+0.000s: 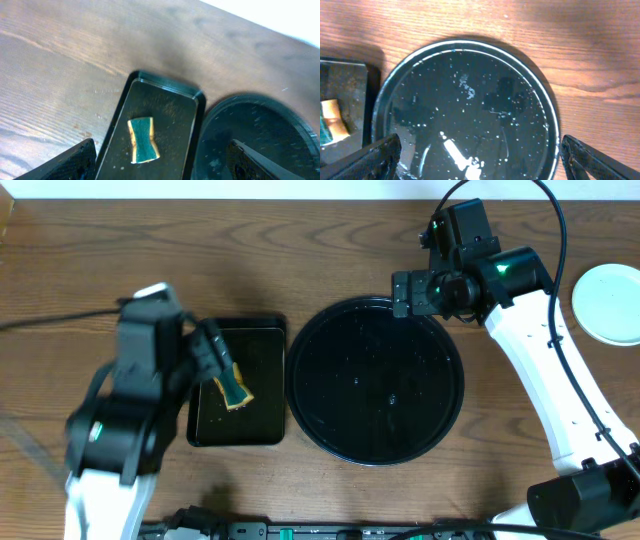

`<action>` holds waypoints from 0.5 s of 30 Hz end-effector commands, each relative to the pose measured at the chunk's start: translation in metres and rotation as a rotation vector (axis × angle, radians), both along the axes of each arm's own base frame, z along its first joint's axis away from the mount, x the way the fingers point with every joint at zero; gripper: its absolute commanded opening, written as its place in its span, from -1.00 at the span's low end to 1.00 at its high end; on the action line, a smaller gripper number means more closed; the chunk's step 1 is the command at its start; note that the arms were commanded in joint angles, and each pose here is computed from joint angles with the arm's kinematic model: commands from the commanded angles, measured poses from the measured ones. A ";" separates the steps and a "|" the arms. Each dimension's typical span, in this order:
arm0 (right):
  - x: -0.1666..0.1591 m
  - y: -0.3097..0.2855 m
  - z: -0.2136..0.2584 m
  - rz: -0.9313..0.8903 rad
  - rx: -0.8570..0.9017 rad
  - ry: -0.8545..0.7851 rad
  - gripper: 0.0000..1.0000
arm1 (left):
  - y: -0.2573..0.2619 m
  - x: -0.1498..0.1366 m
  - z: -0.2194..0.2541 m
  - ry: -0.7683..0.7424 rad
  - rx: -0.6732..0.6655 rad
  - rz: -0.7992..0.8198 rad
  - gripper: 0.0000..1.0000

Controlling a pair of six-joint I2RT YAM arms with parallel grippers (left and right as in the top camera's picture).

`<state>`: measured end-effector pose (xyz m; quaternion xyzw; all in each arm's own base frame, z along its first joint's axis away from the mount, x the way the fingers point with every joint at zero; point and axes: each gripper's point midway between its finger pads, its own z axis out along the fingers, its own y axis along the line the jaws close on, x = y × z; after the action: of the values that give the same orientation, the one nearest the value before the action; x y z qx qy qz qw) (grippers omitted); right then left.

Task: Clean dirty plates on tray and stack at the side
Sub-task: 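Lower the sponge onto the small black tray with the left gripper, then open the left gripper and release the sponge on the small tray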

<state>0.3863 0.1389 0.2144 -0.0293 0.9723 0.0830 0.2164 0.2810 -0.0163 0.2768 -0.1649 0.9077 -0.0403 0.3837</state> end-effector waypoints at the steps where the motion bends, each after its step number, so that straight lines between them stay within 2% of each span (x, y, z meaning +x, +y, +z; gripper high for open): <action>1: 0.004 -0.001 -0.001 0.005 -0.032 -0.010 0.99 | 0.006 -0.026 0.035 -0.122 0.002 -0.010 0.66; 9: 0.005 -0.001 -0.001 0.004 -0.030 -0.015 0.99 | 0.012 -0.068 0.068 -0.276 -0.021 -0.008 0.68; 15: 0.005 -0.001 -0.001 0.004 -0.030 -0.014 0.98 | 0.014 -0.076 0.063 -0.253 -0.018 -0.008 0.70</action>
<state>0.3891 0.1359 0.2152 -0.0267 0.9716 0.0740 0.2230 0.2064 -0.0043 0.3379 -0.1601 0.8511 -0.0762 0.4942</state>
